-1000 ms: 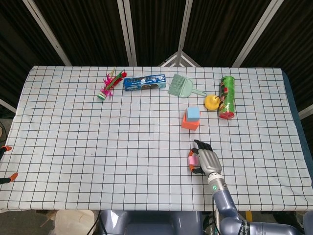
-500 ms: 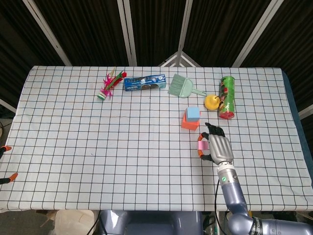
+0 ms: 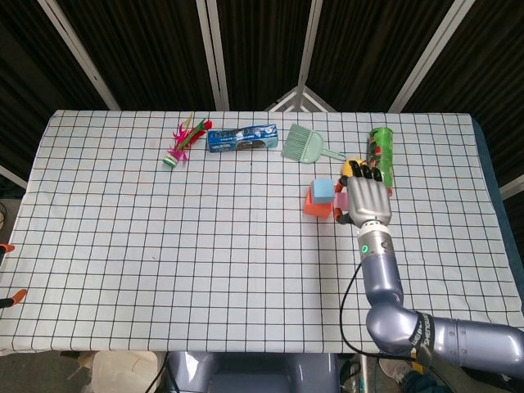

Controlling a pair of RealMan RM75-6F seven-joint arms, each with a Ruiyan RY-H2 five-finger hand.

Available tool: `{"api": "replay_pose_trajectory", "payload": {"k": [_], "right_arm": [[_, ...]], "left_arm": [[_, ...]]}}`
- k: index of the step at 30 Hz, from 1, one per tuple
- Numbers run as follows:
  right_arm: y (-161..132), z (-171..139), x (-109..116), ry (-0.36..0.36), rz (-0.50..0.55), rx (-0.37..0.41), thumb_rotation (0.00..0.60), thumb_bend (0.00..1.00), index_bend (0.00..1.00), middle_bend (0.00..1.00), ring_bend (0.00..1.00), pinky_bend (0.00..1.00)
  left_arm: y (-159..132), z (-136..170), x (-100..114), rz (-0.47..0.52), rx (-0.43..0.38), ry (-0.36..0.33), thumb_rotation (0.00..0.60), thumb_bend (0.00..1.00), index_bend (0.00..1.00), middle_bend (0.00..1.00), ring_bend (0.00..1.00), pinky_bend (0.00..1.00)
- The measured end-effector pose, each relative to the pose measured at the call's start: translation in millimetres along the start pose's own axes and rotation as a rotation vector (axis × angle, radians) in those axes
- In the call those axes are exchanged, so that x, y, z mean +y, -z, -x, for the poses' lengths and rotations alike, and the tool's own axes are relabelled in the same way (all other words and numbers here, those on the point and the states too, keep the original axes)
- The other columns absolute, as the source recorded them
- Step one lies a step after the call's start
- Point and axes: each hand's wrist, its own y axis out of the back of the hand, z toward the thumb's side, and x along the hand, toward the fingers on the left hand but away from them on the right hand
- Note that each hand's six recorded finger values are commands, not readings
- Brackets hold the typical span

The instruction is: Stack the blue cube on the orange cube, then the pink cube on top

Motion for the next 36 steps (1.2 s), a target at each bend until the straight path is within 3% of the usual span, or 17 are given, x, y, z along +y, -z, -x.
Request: {"api": "replay_pose_trajectory", "payload": {"k": [7,15,29,36], "right_arm": [[-35.2,21.6,14.0,-0.024,-0.029,-0.006,0.6,0.42,0.46,0.07,0.05,0.0],[-60.6,45.8,0.9,-0.076,-0.001,0.012,0.6,0.42,0.46,0.08,0.05,0.0],[-63.3,74.1,-15.2,-0.137,0.054,0.038,0.6,0.42,0.46,0.08,0.05,0.0],[-50.9,80.7,-11.2,-0.142,0.078,0.042,0.6,0.42,0.46,0.07,0.05,0.0]], "left_arm": [[1.5,-0.2,0.3,-0.004,0.014,-0.007,0.6,0.21,0.22,0.0,0.0,0.02],[4.5,-3.0,0.0,-0.01,0.034,-0.01,0.6,0.21,0.22,0.0,0.0,0.02],[10.2,-6.2,0.4,-0.024,0.074,-0.023,0.6,0.21,0.22,0.0,0.0,0.02],[8.6,-5.3,-0.9,-0.03,0.078,-0.024,0.6,0.21,0.22,0.0,0.0,0.02]]}}
